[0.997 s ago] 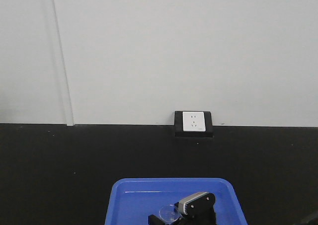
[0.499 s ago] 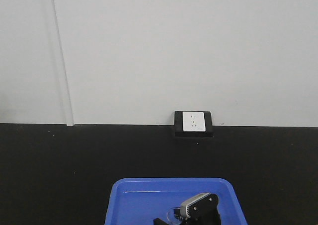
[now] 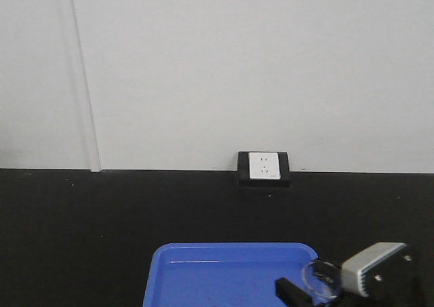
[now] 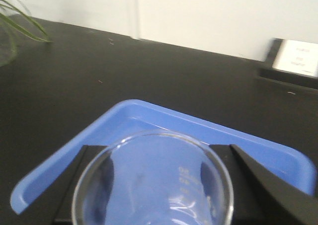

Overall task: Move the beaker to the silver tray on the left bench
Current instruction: 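Lift the beaker out of the blue tray with the right gripper, then drive the base to the bench with the silver tray, holding the beaker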

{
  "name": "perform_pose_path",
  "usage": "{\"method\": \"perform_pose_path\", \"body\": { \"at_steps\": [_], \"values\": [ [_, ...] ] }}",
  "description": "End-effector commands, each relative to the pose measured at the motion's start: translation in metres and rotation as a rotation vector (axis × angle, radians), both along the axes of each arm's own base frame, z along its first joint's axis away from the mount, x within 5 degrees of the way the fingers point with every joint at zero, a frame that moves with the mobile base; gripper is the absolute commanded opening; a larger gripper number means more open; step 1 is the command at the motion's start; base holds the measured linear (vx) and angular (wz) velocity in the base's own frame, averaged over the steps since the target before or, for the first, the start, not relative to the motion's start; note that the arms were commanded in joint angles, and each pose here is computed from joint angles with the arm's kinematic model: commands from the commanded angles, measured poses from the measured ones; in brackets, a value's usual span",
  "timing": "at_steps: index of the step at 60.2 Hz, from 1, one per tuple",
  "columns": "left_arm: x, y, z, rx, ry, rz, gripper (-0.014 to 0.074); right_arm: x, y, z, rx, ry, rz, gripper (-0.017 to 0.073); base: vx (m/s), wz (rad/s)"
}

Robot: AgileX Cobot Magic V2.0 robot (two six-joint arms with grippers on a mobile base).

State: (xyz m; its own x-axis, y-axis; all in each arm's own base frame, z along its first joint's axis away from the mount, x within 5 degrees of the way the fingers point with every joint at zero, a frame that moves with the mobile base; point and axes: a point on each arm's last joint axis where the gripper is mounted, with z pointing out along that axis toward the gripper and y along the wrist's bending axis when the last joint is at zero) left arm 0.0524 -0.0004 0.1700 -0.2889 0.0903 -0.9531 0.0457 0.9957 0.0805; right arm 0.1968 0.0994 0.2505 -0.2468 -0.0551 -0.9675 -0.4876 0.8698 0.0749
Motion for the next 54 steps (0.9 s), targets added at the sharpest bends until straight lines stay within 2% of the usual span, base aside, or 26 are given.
{"method": "perform_pose_path", "body": {
  "at_steps": [1, 6, 21, 54],
  "values": [
    [0.002, -0.001, 0.000, -0.007, -0.063, -0.011, 0.0001, -0.019, -0.014, 0.026, -0.010, -0.027, -0.048, -0.0014, 0.00, 0.00],
    [0.002, -0.001, 0.000, -0.007, -0.063, -0.011, 0.0001, -0.039, -0.028, 0.036, -0.043, -0.017, -0.085, -0.0014, 0.00, 0.00],
    [0.002, -0.001, 0.000, -0.007, -0.063, -0.011, 0.0001, -0.078, -0.051, 0.056, -0.053, -0.077, -0.138, -0.0014, 0.00, 0.00],
    [0.002, -0.001, 0.000, -0.007, -0.063, -0.011, 0.0001, -0.081, -0.053, 0.057, -0.050, -0.079, -0.143, -0.0013, 0.00, 0.00]
  ]
}}
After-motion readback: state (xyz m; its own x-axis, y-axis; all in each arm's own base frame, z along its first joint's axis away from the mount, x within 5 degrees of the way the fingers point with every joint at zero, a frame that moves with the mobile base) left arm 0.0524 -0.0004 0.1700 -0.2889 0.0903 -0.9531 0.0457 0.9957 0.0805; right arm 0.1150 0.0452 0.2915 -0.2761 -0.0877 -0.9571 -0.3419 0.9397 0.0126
